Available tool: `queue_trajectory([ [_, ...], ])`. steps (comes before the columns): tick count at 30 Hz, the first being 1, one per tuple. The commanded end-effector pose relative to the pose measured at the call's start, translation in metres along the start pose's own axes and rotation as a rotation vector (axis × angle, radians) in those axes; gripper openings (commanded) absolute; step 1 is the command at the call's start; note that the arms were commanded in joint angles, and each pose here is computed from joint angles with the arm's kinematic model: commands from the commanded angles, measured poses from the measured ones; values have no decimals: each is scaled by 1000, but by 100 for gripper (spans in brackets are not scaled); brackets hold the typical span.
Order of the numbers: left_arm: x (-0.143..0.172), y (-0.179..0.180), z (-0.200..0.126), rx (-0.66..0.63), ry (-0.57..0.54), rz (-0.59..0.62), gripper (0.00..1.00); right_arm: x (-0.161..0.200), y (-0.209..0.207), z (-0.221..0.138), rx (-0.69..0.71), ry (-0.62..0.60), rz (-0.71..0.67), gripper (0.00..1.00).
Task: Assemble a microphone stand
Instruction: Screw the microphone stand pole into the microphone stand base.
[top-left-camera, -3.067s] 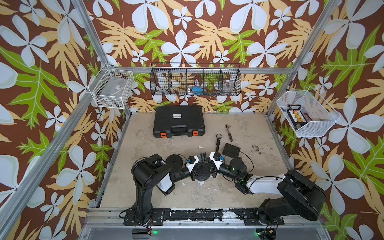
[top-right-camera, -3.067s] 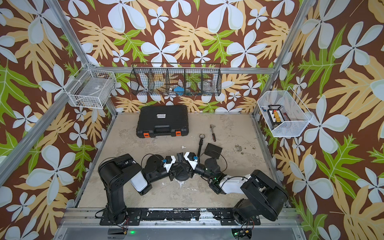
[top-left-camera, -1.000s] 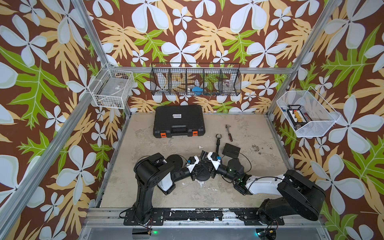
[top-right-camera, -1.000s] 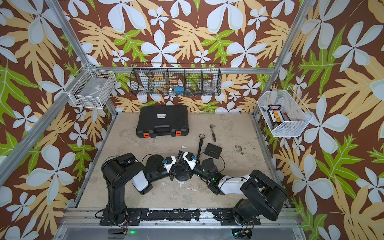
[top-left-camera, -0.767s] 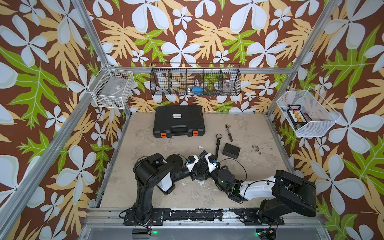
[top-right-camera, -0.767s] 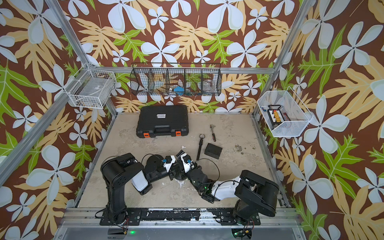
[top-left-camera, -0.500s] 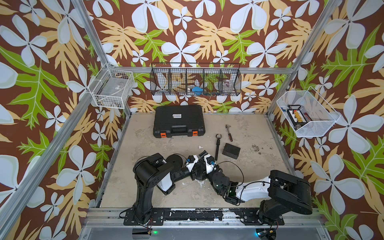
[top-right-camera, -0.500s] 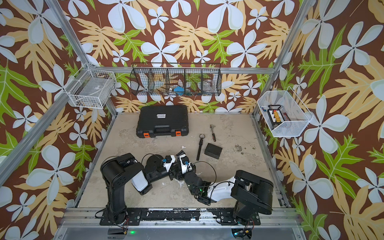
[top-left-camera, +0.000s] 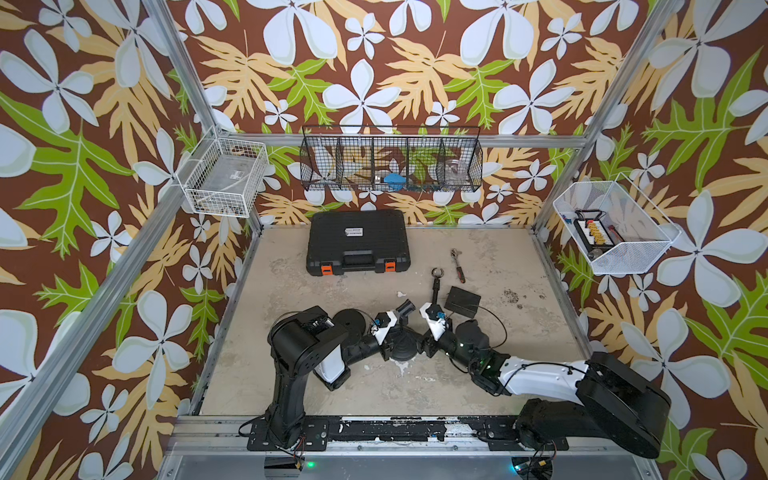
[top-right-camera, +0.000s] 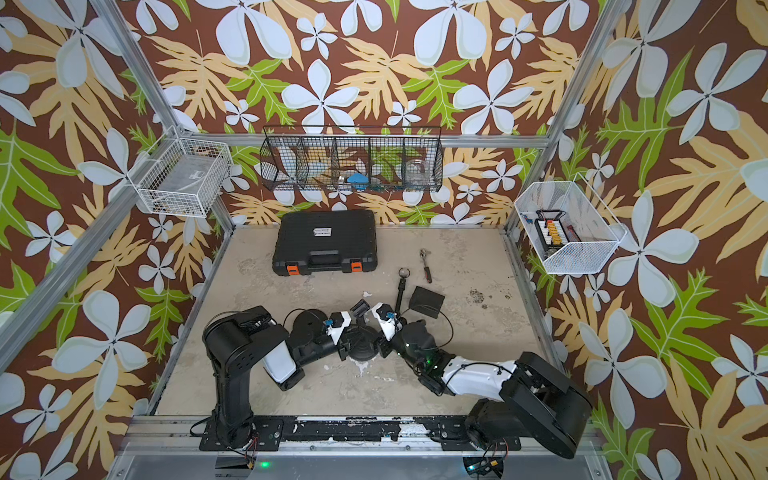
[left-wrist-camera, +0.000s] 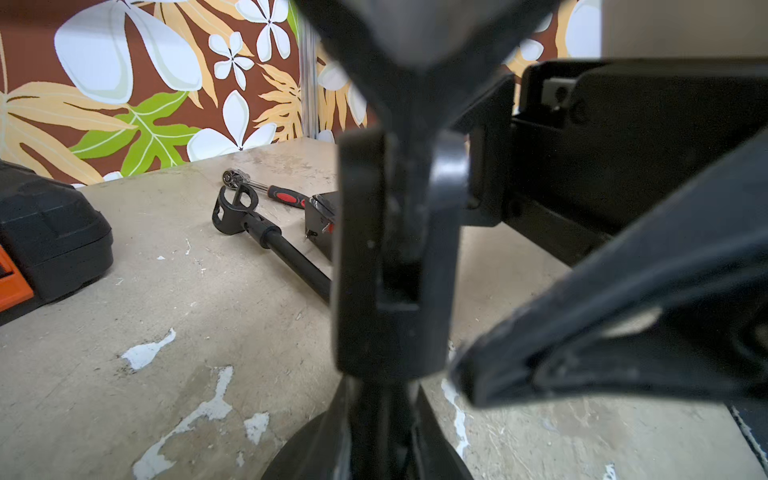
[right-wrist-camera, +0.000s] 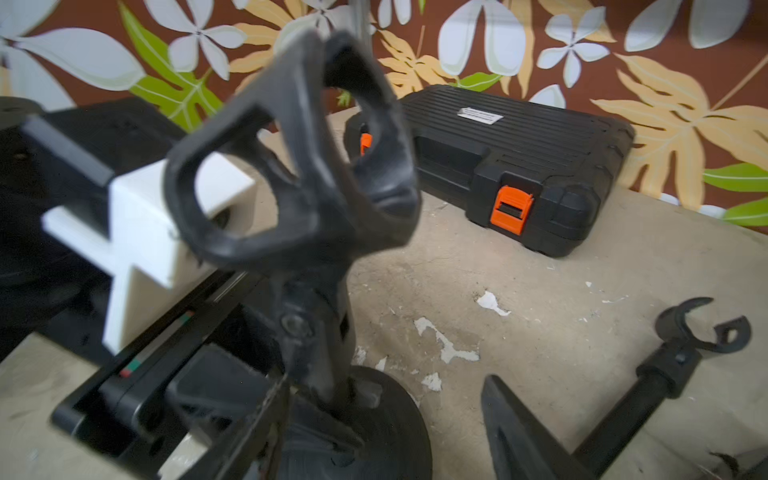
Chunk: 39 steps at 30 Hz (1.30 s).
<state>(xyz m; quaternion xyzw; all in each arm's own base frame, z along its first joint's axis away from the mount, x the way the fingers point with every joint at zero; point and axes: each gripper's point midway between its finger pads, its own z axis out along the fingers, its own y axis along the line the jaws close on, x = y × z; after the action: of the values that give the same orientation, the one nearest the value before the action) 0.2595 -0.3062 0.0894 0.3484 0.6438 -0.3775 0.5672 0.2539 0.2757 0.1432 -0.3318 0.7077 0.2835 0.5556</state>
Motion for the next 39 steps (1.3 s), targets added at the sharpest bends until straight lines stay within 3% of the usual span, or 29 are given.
queue_trajectory([
  [1, -26, -5, -2, 23, -113, -5, 7, -15, 43, -18, -371, -64, -86, 71],
  [17, -32, -8, -5, 33, -119, 7, 7, -19, 25, 11, -634, -50, -192, 52],
  [26, -28, -6, -4, 28, -108, 6, 7, -25, 33, 15, -739, -87, -169, 26],
  [32, -26, -5, -3, 24, -106, 2, 12, -18, 28, 17, -659, -87, -137, 0],
  [36, -28, -5, -3, 19, -111, 2, 22, -12, 19, 24, -480, -66, -105, 0],
  [39, -31, -5, -4, 16, -119, 6, 22, -5, 6, 29, -281, -40, -42, 0],
])
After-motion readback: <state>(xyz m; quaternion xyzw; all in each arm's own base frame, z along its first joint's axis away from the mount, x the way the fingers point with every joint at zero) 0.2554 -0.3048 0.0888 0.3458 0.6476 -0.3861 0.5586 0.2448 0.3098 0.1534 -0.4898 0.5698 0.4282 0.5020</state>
